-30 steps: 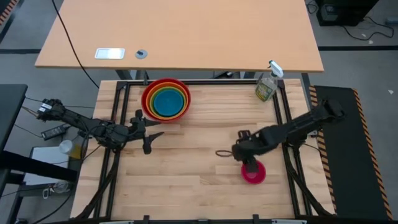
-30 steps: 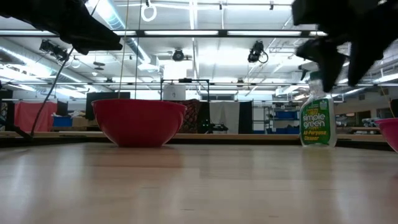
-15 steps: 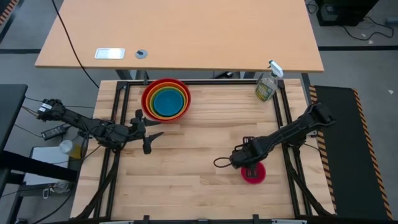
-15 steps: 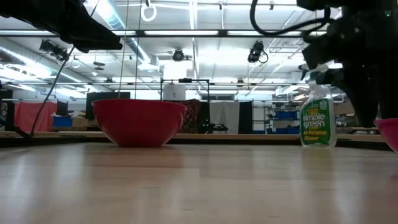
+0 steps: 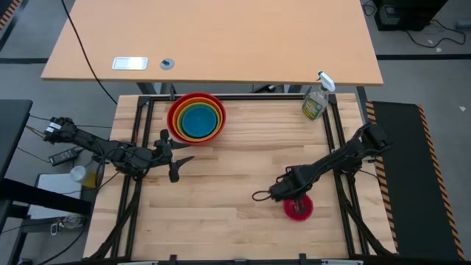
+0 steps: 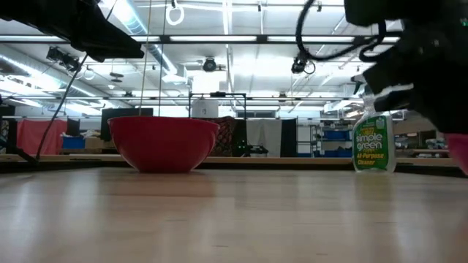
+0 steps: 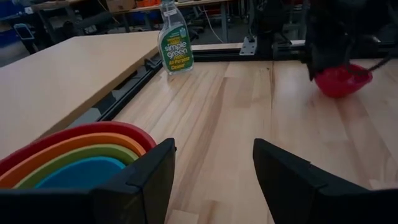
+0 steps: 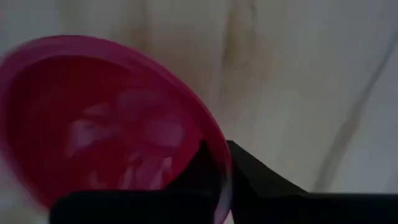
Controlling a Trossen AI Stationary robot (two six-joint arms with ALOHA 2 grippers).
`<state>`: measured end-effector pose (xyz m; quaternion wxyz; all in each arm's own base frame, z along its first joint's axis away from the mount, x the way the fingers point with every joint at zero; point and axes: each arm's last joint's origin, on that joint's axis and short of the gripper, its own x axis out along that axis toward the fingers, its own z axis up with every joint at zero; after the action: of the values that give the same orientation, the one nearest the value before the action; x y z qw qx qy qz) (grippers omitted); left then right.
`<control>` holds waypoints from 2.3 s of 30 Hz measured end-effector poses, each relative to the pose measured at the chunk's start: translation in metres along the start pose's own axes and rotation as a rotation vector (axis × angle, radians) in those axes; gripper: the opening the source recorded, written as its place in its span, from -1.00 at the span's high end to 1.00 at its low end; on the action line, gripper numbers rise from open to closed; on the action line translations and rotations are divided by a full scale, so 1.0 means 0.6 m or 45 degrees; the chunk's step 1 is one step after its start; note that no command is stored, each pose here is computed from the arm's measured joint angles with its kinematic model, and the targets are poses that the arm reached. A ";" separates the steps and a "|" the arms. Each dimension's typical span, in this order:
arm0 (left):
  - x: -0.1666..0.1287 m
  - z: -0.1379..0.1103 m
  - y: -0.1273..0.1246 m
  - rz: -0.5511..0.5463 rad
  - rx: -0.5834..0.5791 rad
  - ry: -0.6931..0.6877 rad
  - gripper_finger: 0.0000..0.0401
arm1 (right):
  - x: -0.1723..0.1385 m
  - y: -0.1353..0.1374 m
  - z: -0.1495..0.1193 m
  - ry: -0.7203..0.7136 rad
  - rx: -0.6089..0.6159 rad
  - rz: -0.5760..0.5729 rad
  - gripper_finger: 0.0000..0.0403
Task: Nest bowls inside each other
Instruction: Stack the extra small pink bowl on top of the small blue bowl, then return to Home Position
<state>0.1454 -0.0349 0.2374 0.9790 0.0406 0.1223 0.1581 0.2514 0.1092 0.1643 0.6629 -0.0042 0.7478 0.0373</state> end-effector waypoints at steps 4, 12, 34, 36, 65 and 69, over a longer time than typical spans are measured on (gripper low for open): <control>0.000 0.002 0.000 -0.001 0.011 -0.014 -0.10 | -0.015 -0.016 0.019 -0.111 0.028 0.028 0.89; 0.000 0.008 0.000 -0.003 -0.001 -0.053 -0.10 | -0.084 -0.106 0.110 -0.697 0.021 -0.242 0.90; -0.001 0.027 0.003 0.009 -0.068 -0.179 -0.10 | -0.239 -0.400 0.220 -1.695 0.295 -0.357 0.88; 0.000 0.027 0.004 0.017 -0.058 -0.180 -0.10 | -0.234 -0.414 0.254 -1.629 0.299 -0.388 0.88; -0.002 0.021 -0.002 -0.011 0.029 -0.142 -0.10 | -0.227 -0.510 0.332 -1.166 0.321 -0.339 -0.21; -0.009 0.020 -0.004 -0.039 0.049 -0.141 -0.07 | -0.259 -0.489 0.303 -1.157 0.285 -0.342 -0.25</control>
<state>0.1446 -0.0396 0.2499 0.9856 0.0664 0.0714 0.1381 0.4667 -0.1790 0.2822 0.9177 -0.0128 0.3748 -0.1312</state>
